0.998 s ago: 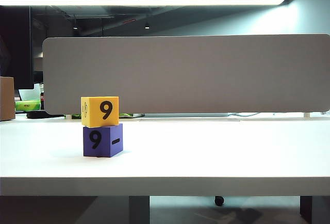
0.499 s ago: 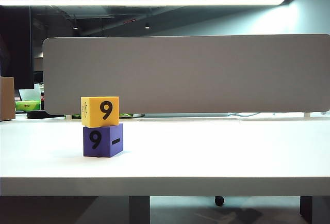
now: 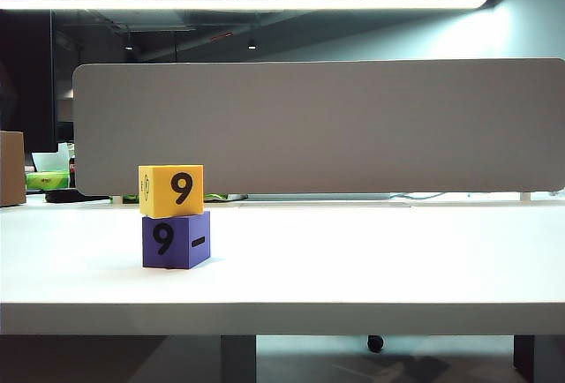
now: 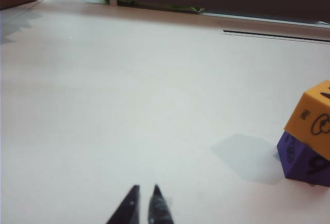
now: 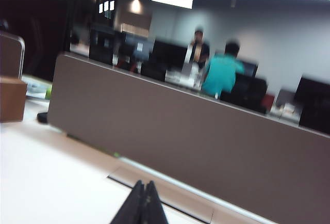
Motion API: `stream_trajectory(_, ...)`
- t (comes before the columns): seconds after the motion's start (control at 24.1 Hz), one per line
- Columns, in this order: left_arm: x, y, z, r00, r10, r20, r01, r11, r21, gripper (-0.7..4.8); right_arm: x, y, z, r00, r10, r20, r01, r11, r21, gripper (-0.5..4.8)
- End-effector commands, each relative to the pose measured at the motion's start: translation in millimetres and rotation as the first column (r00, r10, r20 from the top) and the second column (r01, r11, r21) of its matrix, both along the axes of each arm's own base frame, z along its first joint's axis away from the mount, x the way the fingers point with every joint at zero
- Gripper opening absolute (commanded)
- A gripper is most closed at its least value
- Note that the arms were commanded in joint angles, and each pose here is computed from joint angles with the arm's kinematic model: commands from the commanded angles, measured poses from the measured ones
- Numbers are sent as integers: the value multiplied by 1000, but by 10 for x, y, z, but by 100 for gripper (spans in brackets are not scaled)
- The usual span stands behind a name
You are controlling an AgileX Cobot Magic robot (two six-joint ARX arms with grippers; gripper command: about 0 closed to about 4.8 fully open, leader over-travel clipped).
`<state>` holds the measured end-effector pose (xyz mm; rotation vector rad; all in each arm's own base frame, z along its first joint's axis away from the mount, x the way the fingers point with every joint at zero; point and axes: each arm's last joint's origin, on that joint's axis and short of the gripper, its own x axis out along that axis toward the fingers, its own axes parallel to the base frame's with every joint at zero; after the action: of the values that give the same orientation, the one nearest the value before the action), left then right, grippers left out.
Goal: Stack the letter block on the right onto the letter block on the left.
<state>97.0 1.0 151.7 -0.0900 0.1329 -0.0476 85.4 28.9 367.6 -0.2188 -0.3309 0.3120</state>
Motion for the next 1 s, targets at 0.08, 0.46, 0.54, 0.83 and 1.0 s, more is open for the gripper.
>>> stream_trajectory(0.08,-1,-1,25,1000,-1,14,1,1000,3,26,-8,-38,-511,999,-16,-51,15,1000,-24,0)
stream_trajectory(0.46,-1,-1,25,1000,-1,14,1,1000,4,26,-48,-104,-1187,979,-84,-186,75,996,-56,-1)
stream_trajectory(0.54,-1,-1,25,1000,-1,14,1,1000,4,26,-43,-104,-1258,963,-89,-255,72,995,-75,-1)
stream_trajectory(0.83,-1,-1,25,1000,-1,13,1,1000,3,26,-99,-115,-1444,903,-101,-418,54,991,-122,-1)
stream_trajectory(1.0,-1,0,25,1000,-1,13,1,1000,4,26,-189,-193,-1421,902,-266,-341,219,961,-171,-1)
